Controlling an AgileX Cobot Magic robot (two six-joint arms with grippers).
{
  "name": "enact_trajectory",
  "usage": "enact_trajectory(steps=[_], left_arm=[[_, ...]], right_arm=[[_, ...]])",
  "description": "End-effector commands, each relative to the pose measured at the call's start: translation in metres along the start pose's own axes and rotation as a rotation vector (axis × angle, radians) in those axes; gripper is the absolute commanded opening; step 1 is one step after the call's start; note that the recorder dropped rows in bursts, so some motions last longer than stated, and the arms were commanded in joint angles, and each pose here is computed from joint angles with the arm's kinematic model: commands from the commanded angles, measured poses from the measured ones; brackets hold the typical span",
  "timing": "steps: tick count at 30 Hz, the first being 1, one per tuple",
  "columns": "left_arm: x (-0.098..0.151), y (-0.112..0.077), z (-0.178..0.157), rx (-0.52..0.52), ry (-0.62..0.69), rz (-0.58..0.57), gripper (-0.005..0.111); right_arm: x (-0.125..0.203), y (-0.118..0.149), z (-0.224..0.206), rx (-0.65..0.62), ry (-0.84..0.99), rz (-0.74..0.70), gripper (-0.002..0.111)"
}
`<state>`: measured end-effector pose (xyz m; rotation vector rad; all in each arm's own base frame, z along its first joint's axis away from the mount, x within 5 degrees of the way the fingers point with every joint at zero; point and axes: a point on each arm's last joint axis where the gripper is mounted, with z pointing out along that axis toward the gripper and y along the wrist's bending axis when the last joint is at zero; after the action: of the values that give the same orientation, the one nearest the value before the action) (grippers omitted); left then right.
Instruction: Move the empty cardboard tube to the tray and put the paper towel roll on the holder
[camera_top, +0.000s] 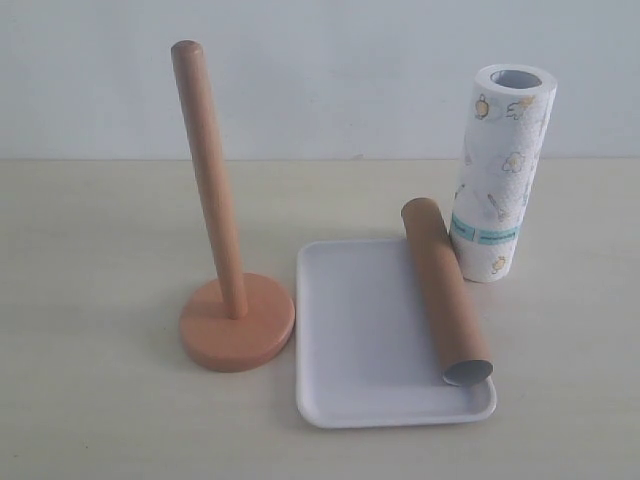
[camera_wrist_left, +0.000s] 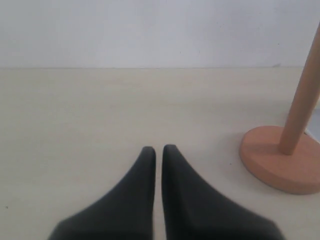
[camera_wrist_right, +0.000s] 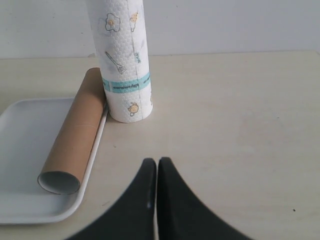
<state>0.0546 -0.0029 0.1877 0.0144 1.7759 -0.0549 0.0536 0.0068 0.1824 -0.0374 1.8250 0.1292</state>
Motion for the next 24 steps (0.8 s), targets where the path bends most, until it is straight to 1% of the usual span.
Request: enact_trajectory(steps=[1, 24], left_arm=[[0.0019, -0.0001, 0.0001, 0.000, 0.011, -0.007, 0.004], [0.0019, -0.0001, 0.0001, 0.000, 0.011, -0.007, 0.004]], right_arm=[[-0.0012, 0.0003, -0.0005, -0.004, -0.013, 0.002, 0.000], [-0.0020, 0.0003, -0.0005, -0.004, -0.021, 0.002, 0.000]])
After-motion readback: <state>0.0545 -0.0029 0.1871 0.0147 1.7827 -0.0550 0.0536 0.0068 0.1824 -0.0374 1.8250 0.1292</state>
